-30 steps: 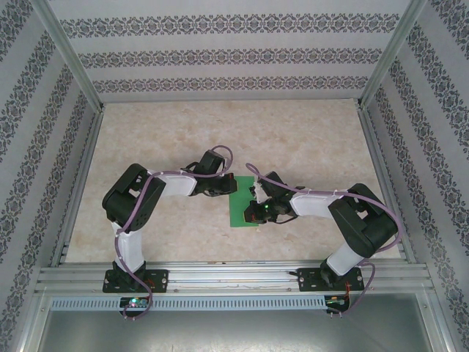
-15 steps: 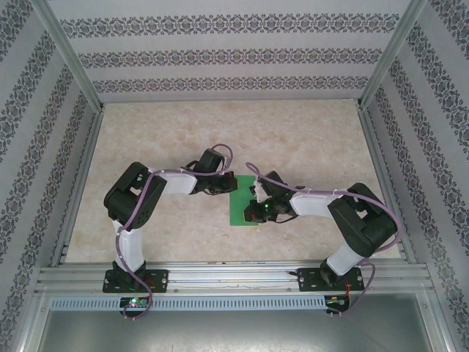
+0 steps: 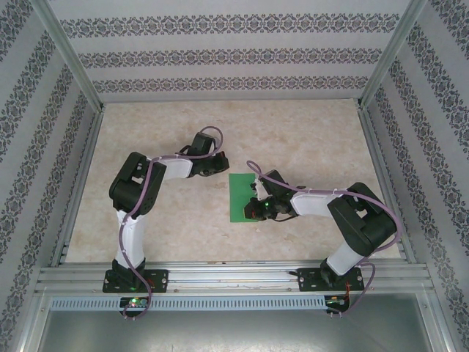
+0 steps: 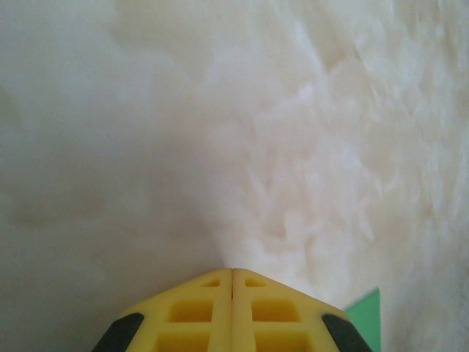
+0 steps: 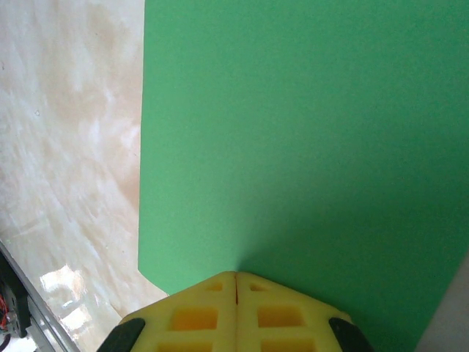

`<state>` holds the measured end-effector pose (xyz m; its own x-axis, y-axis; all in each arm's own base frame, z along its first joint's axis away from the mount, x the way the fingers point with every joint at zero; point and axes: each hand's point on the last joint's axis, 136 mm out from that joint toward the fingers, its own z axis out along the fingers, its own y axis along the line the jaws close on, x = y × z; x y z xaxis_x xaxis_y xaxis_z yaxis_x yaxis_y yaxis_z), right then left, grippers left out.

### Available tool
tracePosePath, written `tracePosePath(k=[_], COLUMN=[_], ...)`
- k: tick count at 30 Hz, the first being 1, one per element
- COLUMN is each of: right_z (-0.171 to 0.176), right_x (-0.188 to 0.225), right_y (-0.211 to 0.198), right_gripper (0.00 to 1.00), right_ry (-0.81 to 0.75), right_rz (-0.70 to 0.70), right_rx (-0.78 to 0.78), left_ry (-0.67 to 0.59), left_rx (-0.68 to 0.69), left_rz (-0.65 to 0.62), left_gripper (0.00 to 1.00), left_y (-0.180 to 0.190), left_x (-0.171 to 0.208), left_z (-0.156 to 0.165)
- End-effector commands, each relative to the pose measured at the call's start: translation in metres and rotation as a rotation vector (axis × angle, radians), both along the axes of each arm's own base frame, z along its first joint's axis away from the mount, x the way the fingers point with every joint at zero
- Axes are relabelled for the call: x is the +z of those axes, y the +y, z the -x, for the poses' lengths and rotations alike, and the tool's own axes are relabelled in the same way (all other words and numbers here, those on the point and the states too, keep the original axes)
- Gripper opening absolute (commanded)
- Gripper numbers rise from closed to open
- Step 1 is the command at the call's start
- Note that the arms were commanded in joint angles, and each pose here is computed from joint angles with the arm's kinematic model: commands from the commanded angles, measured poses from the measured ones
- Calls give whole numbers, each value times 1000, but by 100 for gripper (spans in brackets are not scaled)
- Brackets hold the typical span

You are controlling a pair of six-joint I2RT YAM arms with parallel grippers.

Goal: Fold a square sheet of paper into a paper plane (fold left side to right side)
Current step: First fold the square sheet of paper in half at the center of the table.

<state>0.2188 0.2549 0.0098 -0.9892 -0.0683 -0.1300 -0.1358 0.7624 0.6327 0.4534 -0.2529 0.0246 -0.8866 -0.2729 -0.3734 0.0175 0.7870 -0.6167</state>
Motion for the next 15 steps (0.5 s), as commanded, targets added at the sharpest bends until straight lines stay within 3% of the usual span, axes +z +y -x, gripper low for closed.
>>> tracePosePath(k=[1, 8, 15], right_z=[66, 58, 46], right_x=[-54, -47, -40], right_y=[-57, -49, -42], right_gripper=[0, 0, 0], right_ry=[262, 243, 204], right_rz=[260, 225, 188], right_rx=[-21, -37, -64], left_ry=[-4, -45, -31], left_rx=[65, 44, -28], left_rz=[-89, -59, -12], left_gripper=[0, 0, 0], left_y=[26, 26, 18], left_x=[-16, 11, 46], left_z=[-15, -3, 55])
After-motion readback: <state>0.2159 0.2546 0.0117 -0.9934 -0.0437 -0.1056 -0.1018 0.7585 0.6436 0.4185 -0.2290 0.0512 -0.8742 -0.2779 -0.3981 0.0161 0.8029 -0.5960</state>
